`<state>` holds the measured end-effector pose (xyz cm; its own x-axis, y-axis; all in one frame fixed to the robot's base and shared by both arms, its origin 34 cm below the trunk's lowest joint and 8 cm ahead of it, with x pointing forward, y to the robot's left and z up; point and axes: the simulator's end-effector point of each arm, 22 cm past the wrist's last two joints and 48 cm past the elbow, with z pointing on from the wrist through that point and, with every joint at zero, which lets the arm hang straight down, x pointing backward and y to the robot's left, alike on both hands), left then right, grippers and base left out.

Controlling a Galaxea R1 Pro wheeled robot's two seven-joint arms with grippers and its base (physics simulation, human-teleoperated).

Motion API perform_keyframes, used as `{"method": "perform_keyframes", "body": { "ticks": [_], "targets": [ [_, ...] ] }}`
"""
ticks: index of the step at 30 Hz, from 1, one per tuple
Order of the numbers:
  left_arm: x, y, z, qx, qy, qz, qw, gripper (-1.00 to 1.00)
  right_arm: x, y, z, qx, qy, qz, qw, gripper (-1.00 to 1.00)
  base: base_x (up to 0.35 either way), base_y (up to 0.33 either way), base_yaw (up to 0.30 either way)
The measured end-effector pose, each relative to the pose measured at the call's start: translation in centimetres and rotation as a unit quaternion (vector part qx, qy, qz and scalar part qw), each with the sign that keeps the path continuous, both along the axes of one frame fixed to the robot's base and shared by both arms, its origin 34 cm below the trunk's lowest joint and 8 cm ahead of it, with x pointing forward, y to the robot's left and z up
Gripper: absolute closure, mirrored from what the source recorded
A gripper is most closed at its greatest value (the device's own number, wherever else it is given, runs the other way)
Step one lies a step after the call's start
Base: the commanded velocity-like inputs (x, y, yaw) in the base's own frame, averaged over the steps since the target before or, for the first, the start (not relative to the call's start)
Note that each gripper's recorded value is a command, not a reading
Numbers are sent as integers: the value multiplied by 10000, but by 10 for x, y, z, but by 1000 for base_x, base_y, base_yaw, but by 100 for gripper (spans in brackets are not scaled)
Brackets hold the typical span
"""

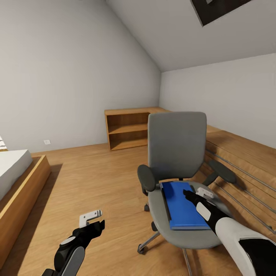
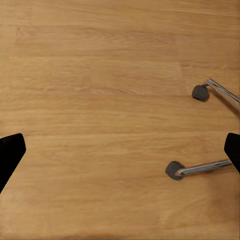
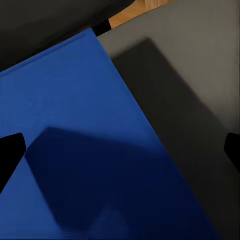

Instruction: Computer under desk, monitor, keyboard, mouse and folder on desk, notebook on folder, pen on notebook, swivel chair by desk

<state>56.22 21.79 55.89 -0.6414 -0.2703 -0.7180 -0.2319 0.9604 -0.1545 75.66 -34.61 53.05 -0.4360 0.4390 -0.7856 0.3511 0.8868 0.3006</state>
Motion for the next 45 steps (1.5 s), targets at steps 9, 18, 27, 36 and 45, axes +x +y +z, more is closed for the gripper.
{"method": "perform_keyframes", "body": {
  "ticks": [9, 18, 27, 36, 45],
  "targets": [
    [0, 0, 0, 0, 1, -1, 10000, -100, -1, 0, -1, 25, 11, -19, 10000, -100, -146, 0, 0],
    [0, 0, 0, 0, 1, 4, 10000, -100, -1, 0, -1, 23, 11, -7, 10000, -100, -75, 0, 0],
    [0, 0, 0, -2, 3, -3, 10000, -100, -1, 1, -2, 21, 11, 7, 10000, -100, -194, 0, 0],
    [0, 0, 0, -2, 1, -4, 10000, -100, -1, 1, -1, 6, 12, 26, 10000, -100, -131, 0, 0],
    [0, 0, 0, 0, 0, -4, 10000, -100, -1, 1, -1, 3, 13, 23, 10000, -100, -6, 0, 0]
  ]
}}
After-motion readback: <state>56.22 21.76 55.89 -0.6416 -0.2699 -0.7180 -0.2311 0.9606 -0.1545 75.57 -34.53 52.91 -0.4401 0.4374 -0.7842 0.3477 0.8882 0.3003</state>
